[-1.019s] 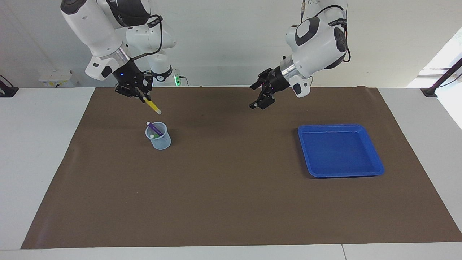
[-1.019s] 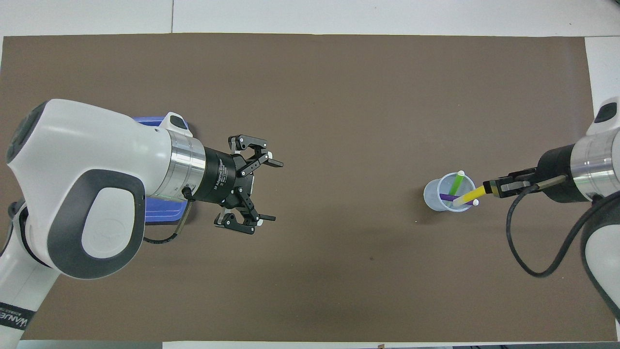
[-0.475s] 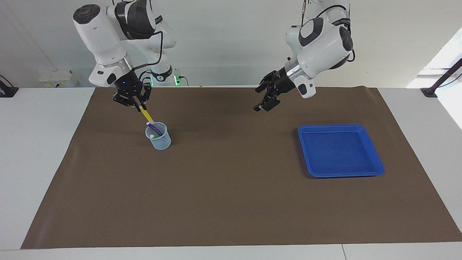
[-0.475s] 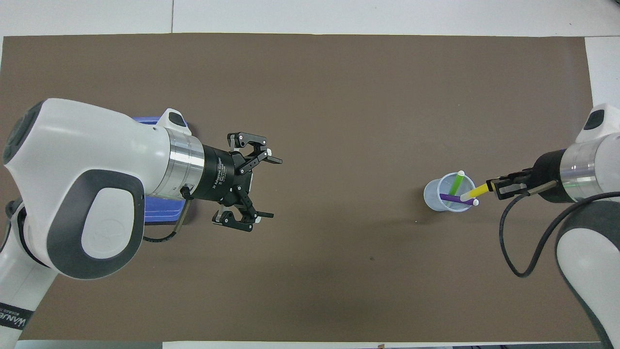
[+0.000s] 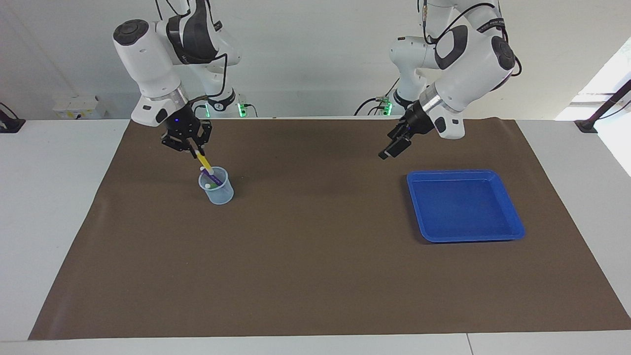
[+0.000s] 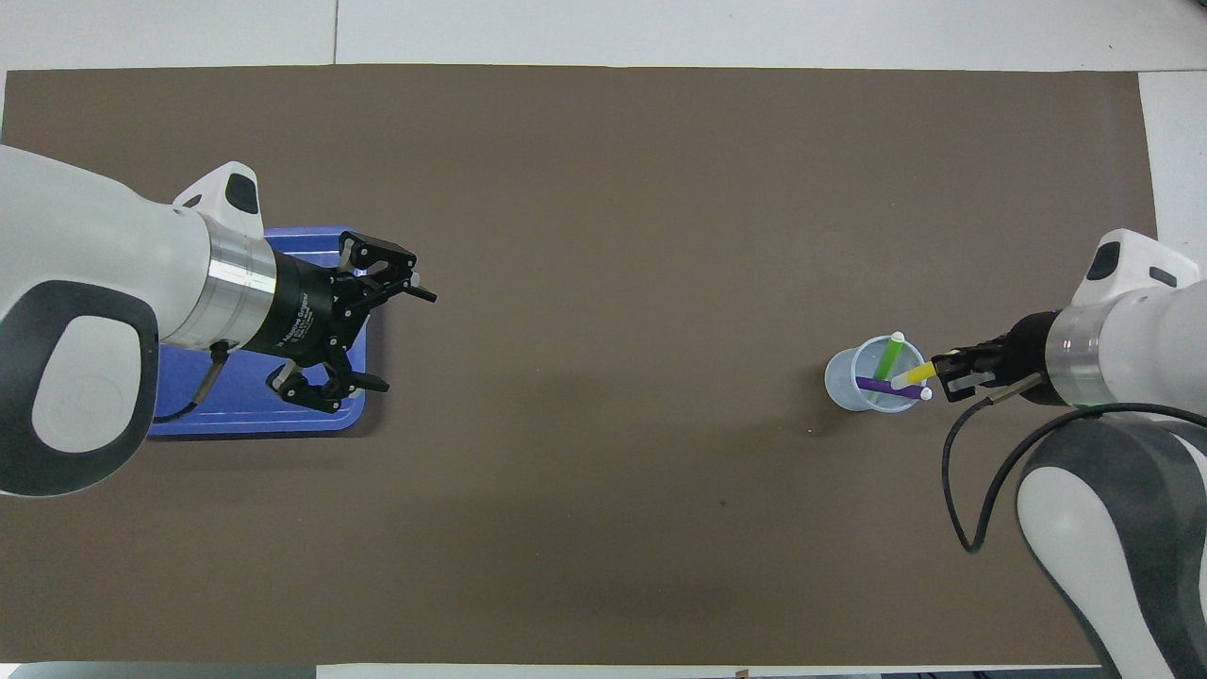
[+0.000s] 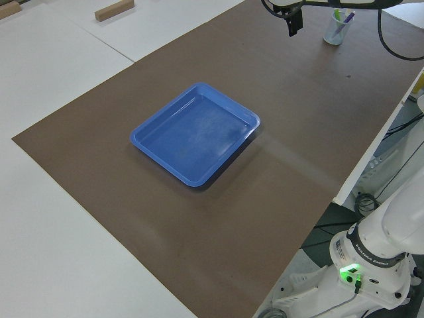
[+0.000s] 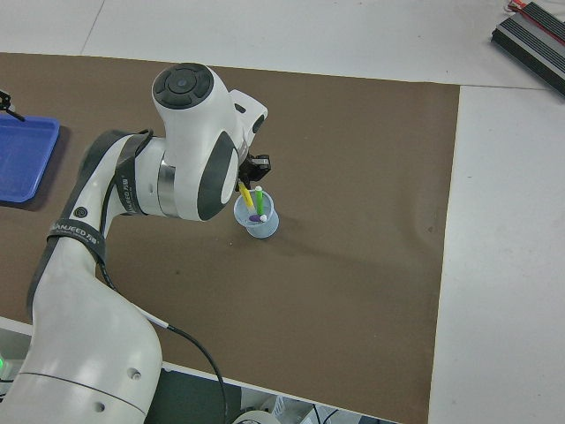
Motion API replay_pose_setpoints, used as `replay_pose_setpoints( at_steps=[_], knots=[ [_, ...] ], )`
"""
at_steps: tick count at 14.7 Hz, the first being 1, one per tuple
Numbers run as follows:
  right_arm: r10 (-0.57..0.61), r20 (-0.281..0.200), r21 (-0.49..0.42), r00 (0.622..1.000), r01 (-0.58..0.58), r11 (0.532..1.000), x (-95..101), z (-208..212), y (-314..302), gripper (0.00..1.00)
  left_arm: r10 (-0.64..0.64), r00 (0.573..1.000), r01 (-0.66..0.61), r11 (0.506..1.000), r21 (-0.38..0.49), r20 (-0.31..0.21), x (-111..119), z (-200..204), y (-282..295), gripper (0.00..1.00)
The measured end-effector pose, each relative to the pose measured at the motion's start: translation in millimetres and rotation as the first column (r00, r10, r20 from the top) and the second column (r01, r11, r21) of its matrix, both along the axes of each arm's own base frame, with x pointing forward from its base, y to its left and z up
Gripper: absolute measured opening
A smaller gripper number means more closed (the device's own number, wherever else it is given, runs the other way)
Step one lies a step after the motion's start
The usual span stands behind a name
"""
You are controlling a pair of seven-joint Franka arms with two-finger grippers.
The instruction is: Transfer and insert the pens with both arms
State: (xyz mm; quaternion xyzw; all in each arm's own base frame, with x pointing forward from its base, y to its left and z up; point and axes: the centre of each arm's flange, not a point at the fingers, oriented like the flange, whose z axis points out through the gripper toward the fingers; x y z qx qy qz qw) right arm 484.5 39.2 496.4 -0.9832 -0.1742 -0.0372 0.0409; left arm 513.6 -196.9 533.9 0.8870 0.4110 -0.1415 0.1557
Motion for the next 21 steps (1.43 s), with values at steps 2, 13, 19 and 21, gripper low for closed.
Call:
replay_pose_setpoints(
  at_steps=[2,13,19,21],
  knots=[
    [-0.001,-0.006,-0.001,1.0,0.001,1.0,-3.8,-3,0,0.18,-0.17,0.985,0.166,0.982,0.092,0.041,1,2,18,1.0],
    [0.002,0.009,-0.001,1.0,-0.002,1.0,-4.7,5,1,0.78,-0.822,0.568,0.771,0.52,0.367,-0.028,-1,89,88,1.0],
    [-0.002,-0.002,0.006,1.0,0.002,1.0,1.2,61,-6,1.0,-0.837,0.548,0.783,0.513,0.352,0.001,-5,92,111,1.0],
    [-0.021,-0.003,0.002,1.0,0.021,1.0,8.1,80,-19,1.0,-0.834,0.552,0.772,0.522,0.363,0.025,-2,77,119,1.0]
  ],
)
